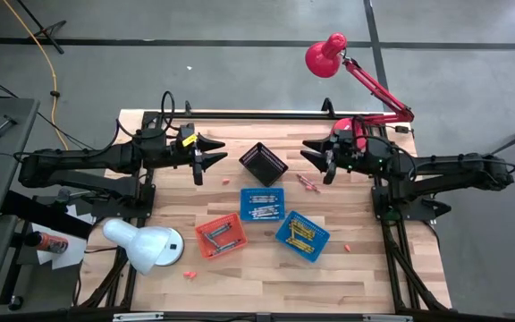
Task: Sort crayons
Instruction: Put the pink crayon into the black bin
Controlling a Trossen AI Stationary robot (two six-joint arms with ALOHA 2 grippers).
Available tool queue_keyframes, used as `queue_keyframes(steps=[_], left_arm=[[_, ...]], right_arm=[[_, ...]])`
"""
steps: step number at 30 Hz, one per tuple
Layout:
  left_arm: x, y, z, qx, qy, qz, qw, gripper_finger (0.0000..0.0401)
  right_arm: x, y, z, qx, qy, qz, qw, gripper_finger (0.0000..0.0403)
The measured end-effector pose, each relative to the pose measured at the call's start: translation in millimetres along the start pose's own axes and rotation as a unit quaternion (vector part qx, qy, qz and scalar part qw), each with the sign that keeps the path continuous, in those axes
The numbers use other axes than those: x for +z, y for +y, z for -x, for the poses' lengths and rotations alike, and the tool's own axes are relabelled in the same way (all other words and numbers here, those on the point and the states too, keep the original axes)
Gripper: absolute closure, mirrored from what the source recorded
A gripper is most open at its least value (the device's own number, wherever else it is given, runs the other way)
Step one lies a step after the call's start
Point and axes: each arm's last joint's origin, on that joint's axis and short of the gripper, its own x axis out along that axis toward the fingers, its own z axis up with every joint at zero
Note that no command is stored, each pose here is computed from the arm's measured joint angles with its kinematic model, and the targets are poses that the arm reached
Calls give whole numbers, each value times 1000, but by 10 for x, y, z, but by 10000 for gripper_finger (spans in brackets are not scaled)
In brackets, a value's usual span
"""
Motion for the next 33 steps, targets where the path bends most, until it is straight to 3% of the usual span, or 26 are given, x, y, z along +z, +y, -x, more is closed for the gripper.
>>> queue_keyframes(steps=[18, 21, 24, 27, 30, 33], left_arm=[[1, 3, 0, 6, -1, 4, 1000, 247], [-10, 50, -28, 81, -13, 48, 995, 247], [-83, 192, -78, 152, 49, 73, 984, 247], [-89, 398, -122, 222, 159, 117, 955, 247], [-247, 656, -142, 298, 306, 143, 893, 247], [-438, 898, -155, 358, 407, 158, 825, 247]], right_arm=[[-9, -3, -1, -2, 5, -12, 1000, 219], [-13, -5, -1, -4, 7, -12, 1000, 219], [-10, -13, -1, -18, 2, -12, 1000, 219], [-5, -26, -1, -40, -7, -12, 999, 219], [-1, -36, 1, -58, -13, -11, 998, 219], [-1, -38, 1, -60, -14, -11, 998, 219]])
